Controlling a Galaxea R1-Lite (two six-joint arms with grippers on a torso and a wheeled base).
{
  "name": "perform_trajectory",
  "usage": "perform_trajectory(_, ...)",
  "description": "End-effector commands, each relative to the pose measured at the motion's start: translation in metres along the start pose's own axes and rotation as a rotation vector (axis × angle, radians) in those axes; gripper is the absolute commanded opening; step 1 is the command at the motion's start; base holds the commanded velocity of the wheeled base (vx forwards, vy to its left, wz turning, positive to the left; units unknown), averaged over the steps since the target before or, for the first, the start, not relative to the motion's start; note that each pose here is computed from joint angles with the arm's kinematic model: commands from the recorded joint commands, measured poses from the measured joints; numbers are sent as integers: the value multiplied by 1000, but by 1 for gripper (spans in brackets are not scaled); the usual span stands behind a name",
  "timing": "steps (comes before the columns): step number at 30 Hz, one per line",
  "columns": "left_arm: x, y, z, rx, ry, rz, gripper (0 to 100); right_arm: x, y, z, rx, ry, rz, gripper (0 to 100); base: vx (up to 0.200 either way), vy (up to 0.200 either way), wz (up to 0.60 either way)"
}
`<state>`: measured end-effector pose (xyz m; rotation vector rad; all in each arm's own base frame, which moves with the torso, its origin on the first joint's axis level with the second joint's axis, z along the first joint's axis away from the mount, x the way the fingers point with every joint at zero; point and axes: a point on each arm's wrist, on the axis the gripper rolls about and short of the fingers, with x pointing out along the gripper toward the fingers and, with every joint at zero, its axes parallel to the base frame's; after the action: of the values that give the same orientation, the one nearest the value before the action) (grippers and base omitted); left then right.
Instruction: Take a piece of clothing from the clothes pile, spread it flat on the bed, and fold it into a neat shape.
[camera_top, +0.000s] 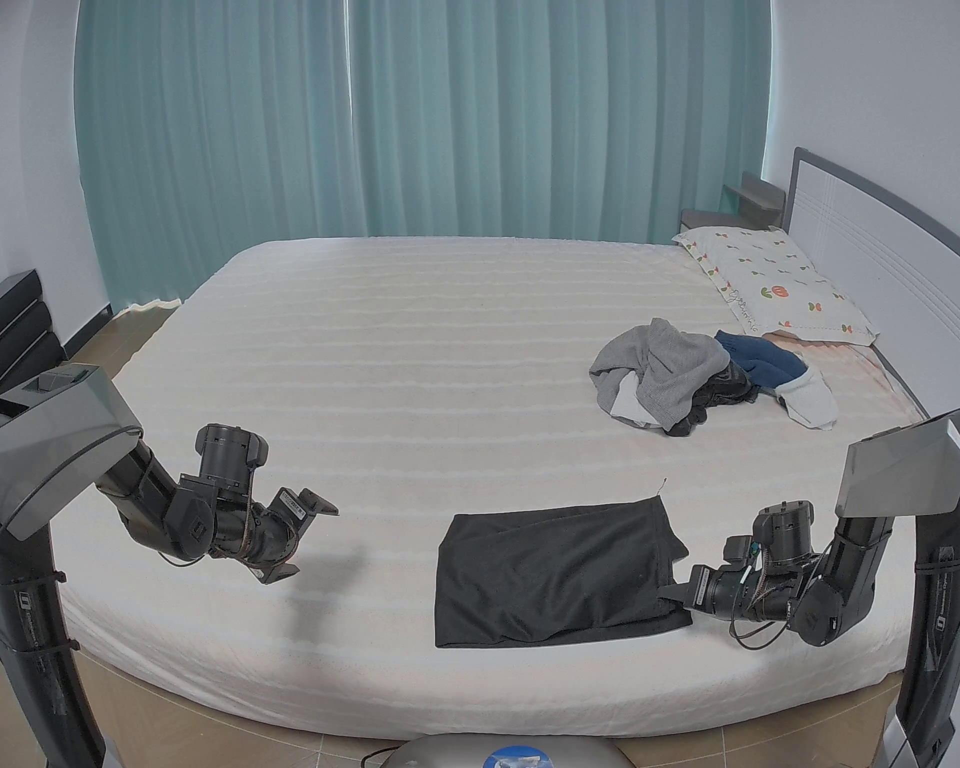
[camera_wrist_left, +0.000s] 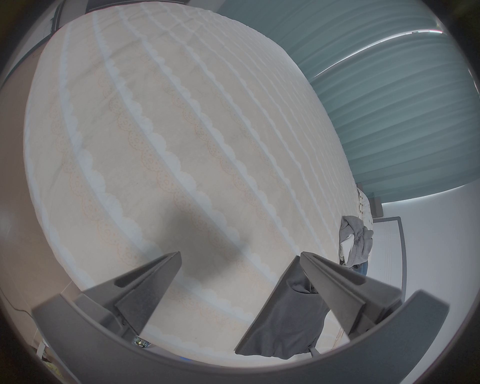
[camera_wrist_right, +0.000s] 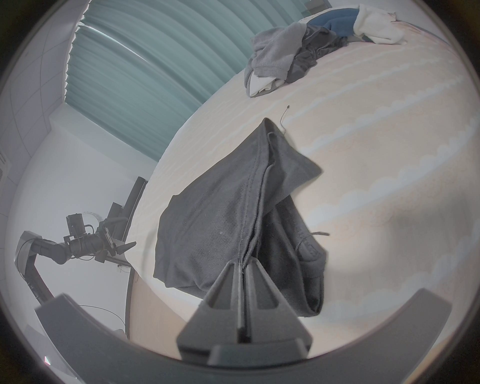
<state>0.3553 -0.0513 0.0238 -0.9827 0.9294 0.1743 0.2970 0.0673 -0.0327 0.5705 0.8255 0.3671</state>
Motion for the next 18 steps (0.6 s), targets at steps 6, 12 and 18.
perform_trajectory(6, 0, 1, 0, -2, 2, 3, 100, -24, -1, -1, -18, -11, -21, 0, 0, 0, 0)
perform_trajectory(12, 0, 0, 0, -2, 1, 2, 100, -34, -15, -4, -56, -2, -57, 0, 0, 0, 0)
perform_trajectory(18, 0, 0, 0, -2, 1, 2, 100, -34, -18, -4, -75, 0, -65, 0, 0, 0, 0)
